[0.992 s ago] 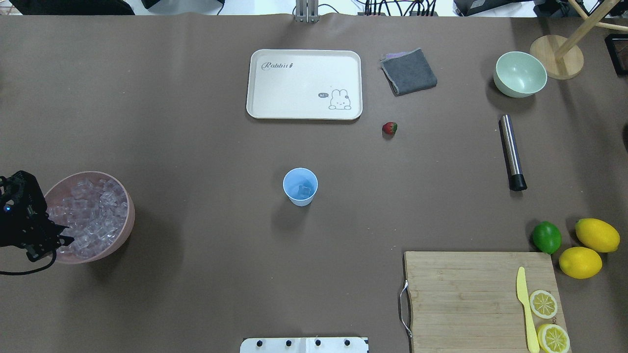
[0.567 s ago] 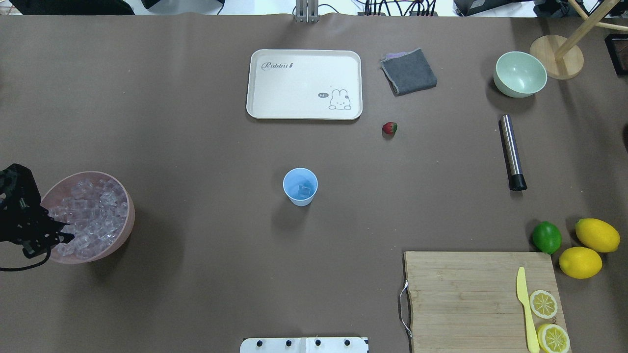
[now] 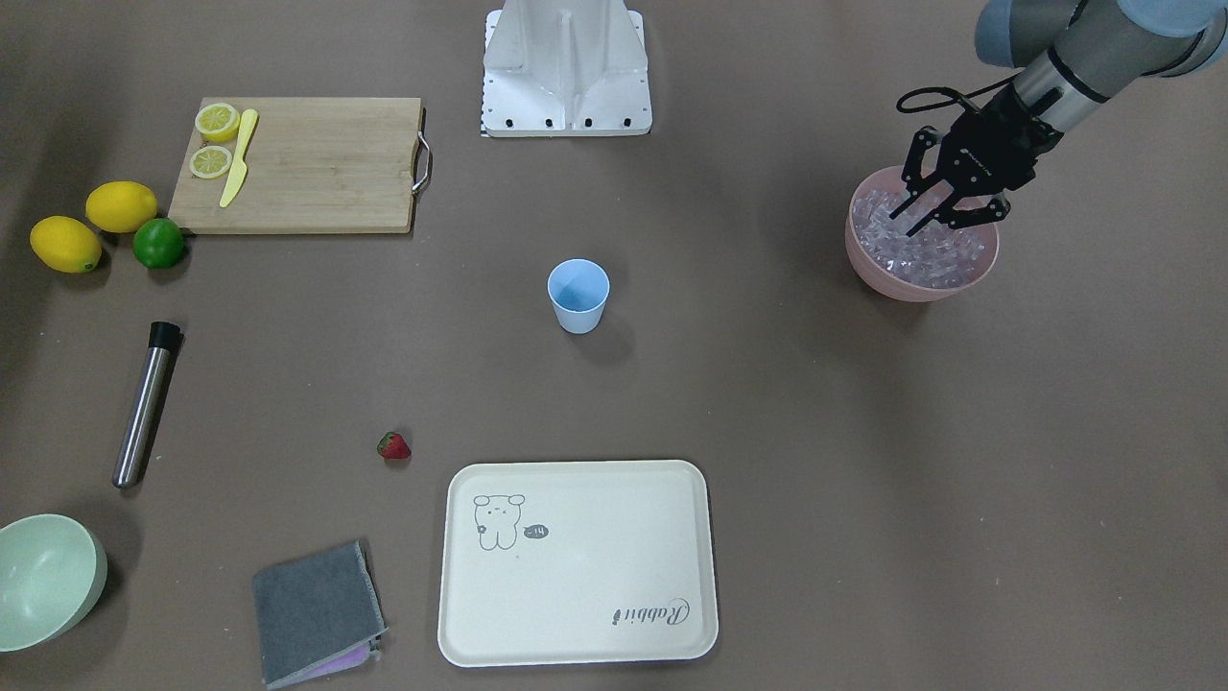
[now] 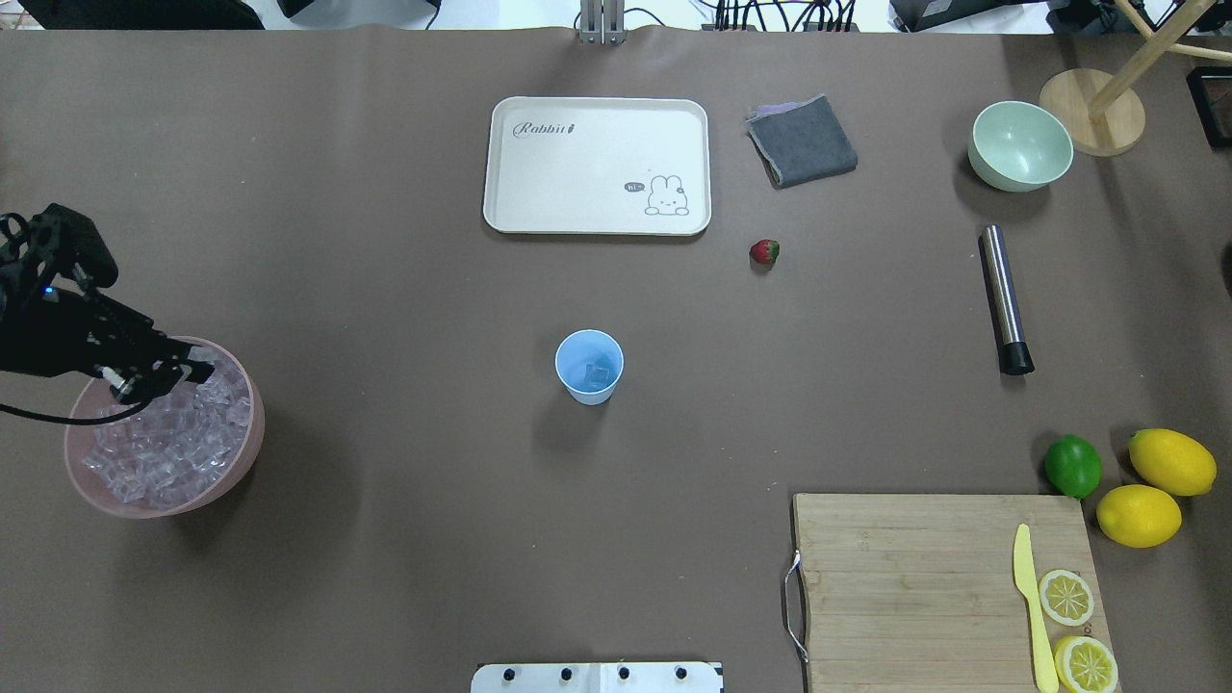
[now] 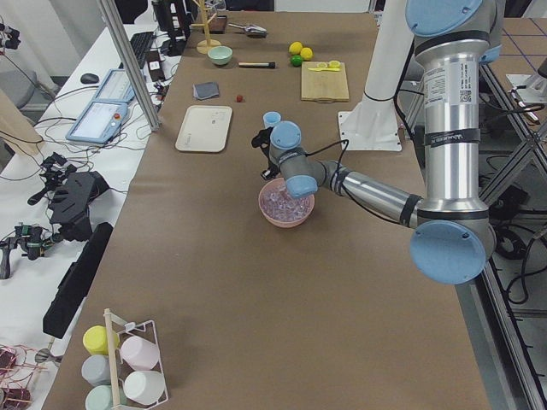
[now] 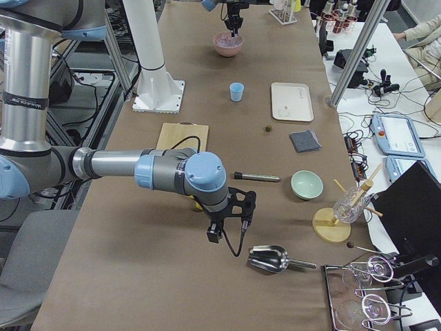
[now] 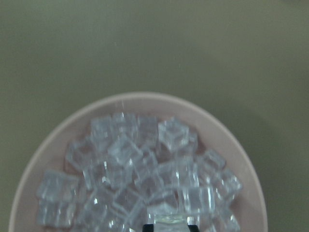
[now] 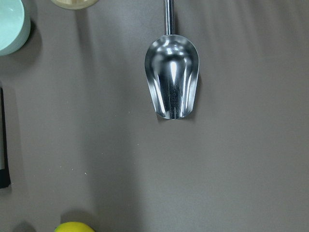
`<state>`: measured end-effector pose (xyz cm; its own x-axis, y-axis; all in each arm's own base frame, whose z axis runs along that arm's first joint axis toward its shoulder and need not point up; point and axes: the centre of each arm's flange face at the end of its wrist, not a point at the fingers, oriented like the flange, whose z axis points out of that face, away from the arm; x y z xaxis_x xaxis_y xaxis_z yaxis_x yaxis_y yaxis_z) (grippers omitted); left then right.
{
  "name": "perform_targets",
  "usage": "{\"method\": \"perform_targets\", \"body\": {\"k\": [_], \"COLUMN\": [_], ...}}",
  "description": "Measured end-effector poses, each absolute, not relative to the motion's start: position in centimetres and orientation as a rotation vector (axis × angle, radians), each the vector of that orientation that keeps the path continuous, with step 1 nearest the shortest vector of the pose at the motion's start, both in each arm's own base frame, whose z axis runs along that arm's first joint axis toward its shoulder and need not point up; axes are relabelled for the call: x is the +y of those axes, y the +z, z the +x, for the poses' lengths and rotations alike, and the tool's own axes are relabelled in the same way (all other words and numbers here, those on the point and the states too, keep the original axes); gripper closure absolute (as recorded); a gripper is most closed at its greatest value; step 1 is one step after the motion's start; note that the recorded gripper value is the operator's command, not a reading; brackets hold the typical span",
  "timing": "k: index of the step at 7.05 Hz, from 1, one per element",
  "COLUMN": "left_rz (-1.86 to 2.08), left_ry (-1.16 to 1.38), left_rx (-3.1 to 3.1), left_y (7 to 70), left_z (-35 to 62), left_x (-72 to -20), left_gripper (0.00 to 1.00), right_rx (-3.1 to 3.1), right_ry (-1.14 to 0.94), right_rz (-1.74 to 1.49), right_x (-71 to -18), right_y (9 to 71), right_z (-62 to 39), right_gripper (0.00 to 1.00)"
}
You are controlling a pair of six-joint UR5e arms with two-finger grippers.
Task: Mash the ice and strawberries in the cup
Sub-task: 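Carry the held ice cube with the left gripper to the light-blue cup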
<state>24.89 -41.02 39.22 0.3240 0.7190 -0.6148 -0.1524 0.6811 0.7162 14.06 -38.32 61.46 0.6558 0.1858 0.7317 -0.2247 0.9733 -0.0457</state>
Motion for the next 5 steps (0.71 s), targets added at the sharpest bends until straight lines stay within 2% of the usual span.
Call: {"method": "perform_targets", "body": {"k": [2,5], "left_rz": [0.596,0.592], "left_ry": [0.505,0.414], "left_rx": [1.172,1.180], "left_y": [31.3,20.8], "left_z": [29.9,43.8], "left_x": [-44.3,-41.1], "left_gripper": [1.00,1.00], "right_rx": [-0.824,-0.822], "right_ry": [0.233,0.232], "right_rz": [0.049,0.048], "right_x": [-38.2,-38.4], "right_y": [61.6,61.7], "right_z": [14.0,14.0], "right_gripper": [0.00,0.00]}}
